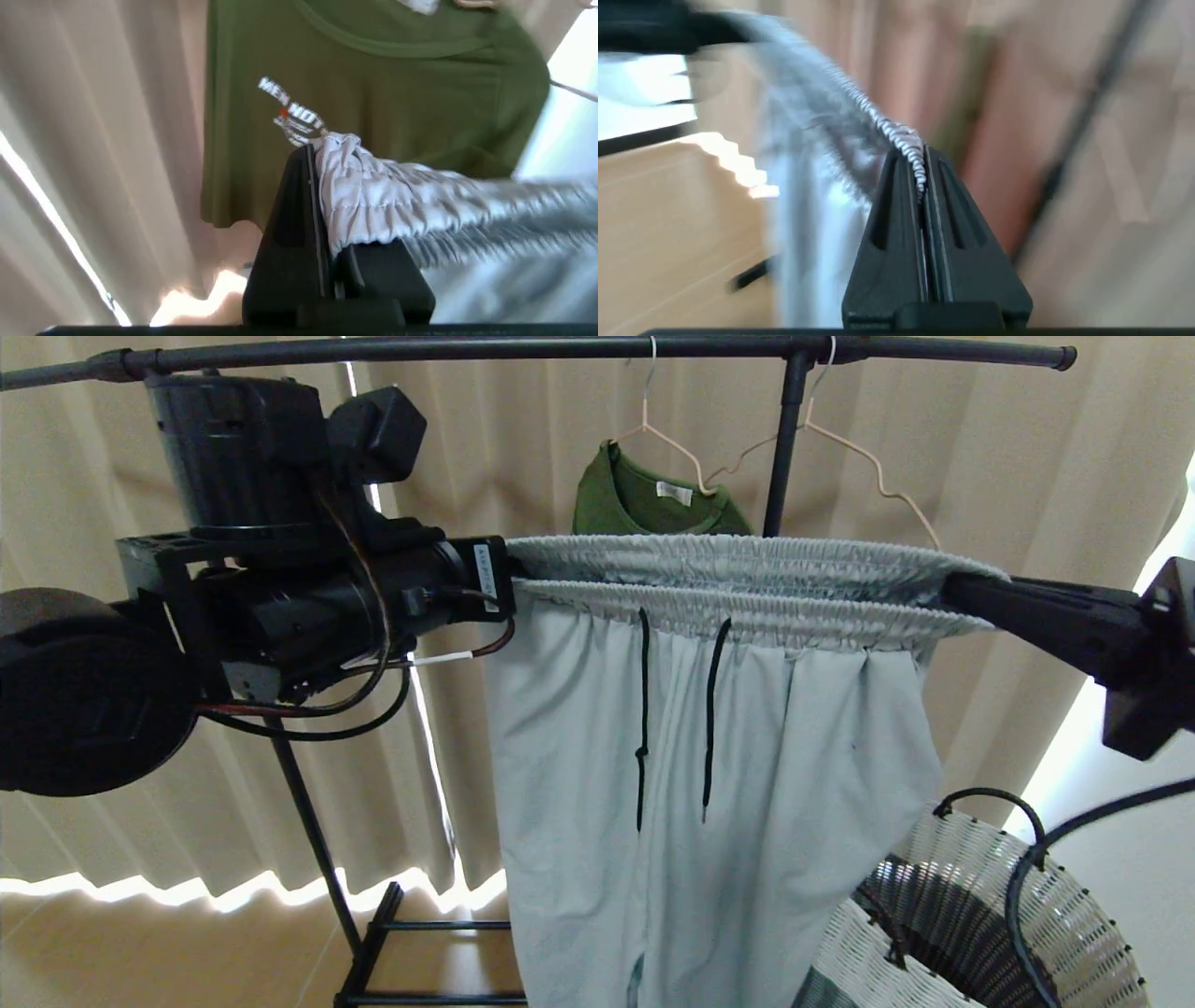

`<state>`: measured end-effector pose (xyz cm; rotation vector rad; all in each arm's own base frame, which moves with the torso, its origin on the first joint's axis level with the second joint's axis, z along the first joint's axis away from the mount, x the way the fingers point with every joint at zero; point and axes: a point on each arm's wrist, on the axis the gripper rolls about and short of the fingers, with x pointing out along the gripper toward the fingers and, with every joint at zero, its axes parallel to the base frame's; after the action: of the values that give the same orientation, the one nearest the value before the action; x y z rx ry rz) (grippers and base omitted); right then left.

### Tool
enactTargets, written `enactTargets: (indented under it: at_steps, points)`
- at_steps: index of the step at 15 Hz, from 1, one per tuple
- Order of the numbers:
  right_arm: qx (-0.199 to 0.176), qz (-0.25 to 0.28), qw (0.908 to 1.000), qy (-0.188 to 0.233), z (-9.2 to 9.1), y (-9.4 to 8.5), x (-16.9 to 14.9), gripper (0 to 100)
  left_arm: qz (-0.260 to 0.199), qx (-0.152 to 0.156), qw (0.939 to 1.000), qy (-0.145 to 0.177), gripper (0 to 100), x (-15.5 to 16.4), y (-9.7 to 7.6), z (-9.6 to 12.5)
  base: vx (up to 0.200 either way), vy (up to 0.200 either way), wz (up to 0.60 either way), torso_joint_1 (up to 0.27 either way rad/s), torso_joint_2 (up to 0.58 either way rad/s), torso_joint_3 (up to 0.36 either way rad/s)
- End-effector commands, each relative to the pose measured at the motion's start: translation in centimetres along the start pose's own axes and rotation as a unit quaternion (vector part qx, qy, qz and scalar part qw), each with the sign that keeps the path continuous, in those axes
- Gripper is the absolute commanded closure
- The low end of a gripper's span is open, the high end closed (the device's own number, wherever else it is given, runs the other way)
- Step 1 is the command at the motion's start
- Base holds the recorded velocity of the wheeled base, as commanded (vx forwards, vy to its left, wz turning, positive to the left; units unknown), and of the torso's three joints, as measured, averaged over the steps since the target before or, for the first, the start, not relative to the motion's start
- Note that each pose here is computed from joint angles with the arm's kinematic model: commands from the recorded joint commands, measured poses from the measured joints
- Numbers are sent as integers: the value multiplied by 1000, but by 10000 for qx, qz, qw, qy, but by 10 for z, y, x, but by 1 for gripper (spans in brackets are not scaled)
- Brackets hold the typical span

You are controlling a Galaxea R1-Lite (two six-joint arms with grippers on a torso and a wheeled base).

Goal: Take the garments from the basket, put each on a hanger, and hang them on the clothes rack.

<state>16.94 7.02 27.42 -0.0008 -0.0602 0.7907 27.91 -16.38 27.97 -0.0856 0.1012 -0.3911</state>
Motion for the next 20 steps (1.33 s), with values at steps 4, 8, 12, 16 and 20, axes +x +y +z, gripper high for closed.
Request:
enactTargets:
  at_steps: [4, 8, 12, 16, 20]
  points:
    - [26, -65, 9999, 131, -9, 2, -5, 100, 13, 29, 9999, 152, 100, 6, 1, -7, 0, 0, 0, 0, 0, 0]
    - [-492, -1036, 9921, 514, -27, -37, 11, 100, -209, 64, 9991, 377, 100, -39, 5, 6, 0, 0, 0, 0, 0, 0]
    - [-832, -1027, 9910, -195, -26, -61, 52, 100, -1189, 45, 9920, 412, 100, -80, 2, 14, 0, 0, 0, 0, 0, 0]
    - [-398, -739, 9930, -828, -18, -61, 81, 100, -1839, 227, 9812, 543, 100, -105, -14, 1, 0, 0, 0, 0, 0, 0]
    - [-403, -862, 9921, -815, -19, -61, 77, 100, -1849, 449, 9808, 431, 100, -106, -14, 3, 0, 0, 0, 0, 0, 0]
